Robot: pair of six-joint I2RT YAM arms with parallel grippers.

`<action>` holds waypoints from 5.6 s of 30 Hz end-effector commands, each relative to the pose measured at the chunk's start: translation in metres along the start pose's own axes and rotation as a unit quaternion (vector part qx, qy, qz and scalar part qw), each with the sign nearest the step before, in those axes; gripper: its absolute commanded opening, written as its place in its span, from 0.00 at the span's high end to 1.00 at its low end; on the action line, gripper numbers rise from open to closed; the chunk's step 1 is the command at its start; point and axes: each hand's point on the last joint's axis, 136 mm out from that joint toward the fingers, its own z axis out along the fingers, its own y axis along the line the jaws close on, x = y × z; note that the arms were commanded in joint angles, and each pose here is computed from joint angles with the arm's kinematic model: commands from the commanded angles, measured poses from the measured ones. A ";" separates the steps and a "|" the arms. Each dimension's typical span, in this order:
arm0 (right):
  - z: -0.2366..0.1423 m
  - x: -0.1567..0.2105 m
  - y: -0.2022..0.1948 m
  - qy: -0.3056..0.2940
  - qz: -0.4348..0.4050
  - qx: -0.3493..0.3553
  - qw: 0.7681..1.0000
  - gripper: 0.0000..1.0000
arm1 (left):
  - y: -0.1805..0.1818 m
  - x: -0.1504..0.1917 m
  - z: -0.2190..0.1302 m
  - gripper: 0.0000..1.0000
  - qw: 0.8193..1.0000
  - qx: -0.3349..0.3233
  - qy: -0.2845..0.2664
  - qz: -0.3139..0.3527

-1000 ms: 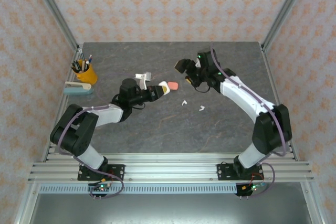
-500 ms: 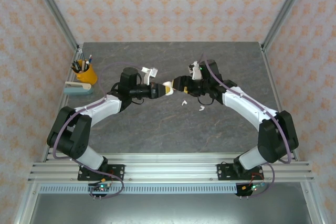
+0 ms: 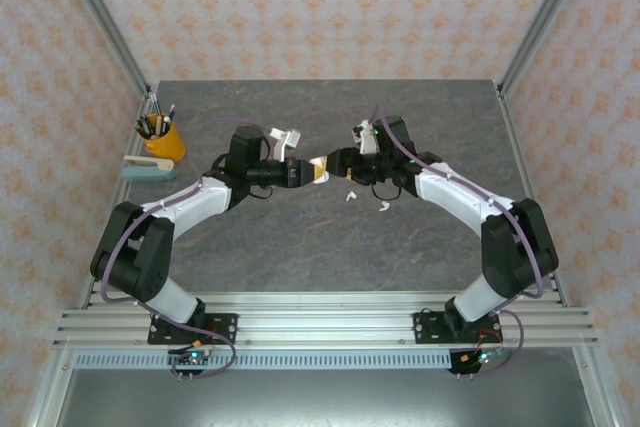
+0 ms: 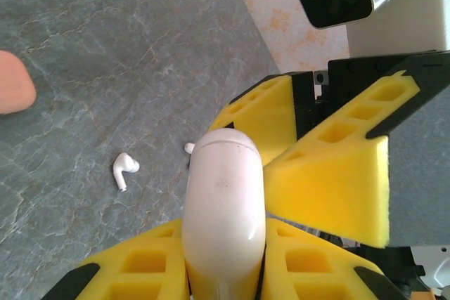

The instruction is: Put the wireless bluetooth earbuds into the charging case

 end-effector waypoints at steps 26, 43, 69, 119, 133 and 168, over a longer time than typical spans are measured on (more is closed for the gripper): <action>-0.033 0.007 0.029 -0.002 -0.026 -0.103 0.994 0.57 | -0.060 -0.028 -0.019 1.00 0.994 0.076 -0.027 0.079; -0.021 -0.006 0.030 -0.009 -0.017 -0.117 0.993 0.62 | -0.074 -0.033 -0.014 1.00 0.992 0.093 -0.025 0.085; -0.027 -0.011 0.032 -0.004 -0.042 -0.084 0.996 1.00 | -0.064 -0.027 -0.004 0.63 0.995 0.074 -0.014 0.073; -0.056 0.025 0.043 0.161 -0.320 0.065 0.931 1.00 | -0.088 0.020 -0.027 0.29 0.937 0.208 0.264 0.096; -0.055 0.025 0.051 0.158 -0.322 0.053 0.932 1.00 | -0.092 0.025 -0.014 0.44 0.930 0.214 0.282 0.098; -0.062 0.010 0.051 0.127 -0.322 0.090 0.934 0.93 | -0.096 0.017 -0.005 1.00 0.928 0.228 0.275 0.102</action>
